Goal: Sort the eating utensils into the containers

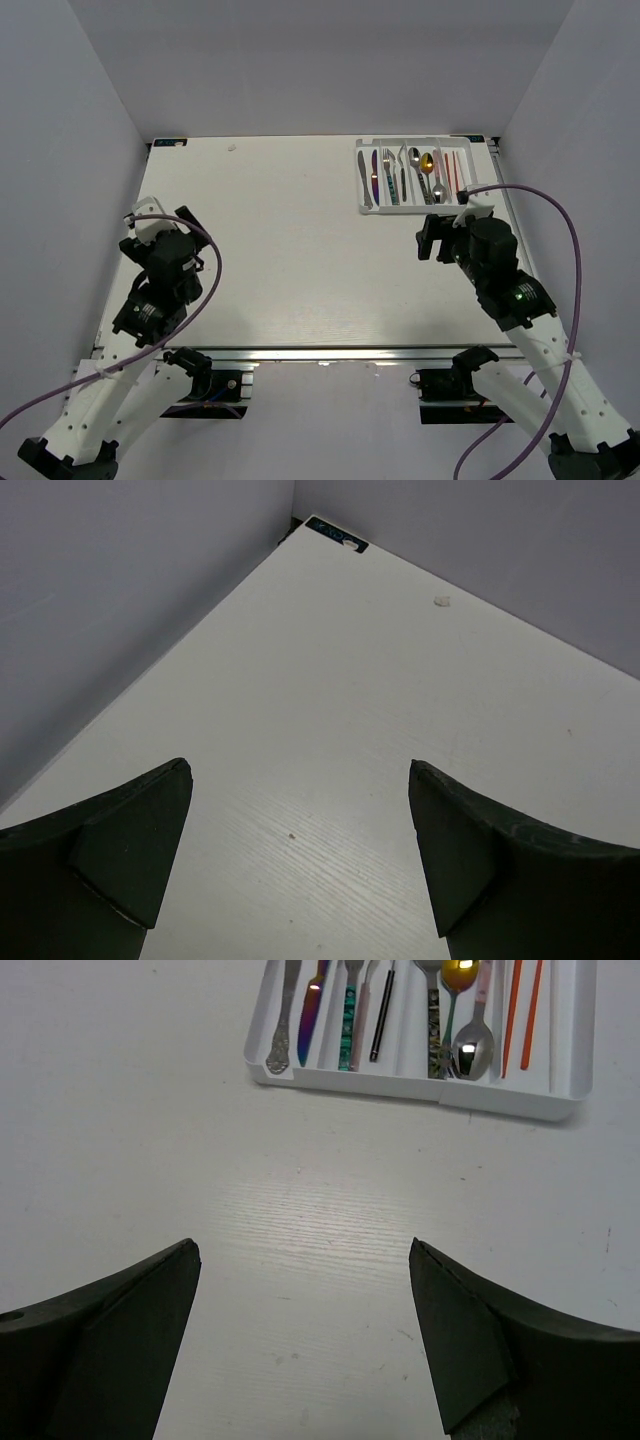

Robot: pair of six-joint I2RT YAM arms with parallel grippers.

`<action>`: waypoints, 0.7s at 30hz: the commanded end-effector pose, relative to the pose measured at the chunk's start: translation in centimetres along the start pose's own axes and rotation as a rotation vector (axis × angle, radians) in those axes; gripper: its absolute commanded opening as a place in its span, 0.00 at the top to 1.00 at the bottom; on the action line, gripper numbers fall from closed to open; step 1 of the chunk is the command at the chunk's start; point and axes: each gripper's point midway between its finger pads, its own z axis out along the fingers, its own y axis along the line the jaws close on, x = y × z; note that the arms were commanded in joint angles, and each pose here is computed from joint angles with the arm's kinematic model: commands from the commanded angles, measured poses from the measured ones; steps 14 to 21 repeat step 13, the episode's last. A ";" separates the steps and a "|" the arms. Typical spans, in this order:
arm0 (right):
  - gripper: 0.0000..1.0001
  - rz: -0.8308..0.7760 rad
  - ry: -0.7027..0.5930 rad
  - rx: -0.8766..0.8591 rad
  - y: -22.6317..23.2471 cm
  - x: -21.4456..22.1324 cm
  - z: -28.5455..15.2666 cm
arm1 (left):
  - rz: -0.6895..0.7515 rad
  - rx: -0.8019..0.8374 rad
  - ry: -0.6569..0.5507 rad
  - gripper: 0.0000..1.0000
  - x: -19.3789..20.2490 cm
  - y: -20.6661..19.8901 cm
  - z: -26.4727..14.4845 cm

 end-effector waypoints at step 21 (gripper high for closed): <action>0.11 0.042 0.015 0.075 -0.9 0.7 1.1 | 0.004 0.012 0.015 0.02 0.3 -1.1 0.7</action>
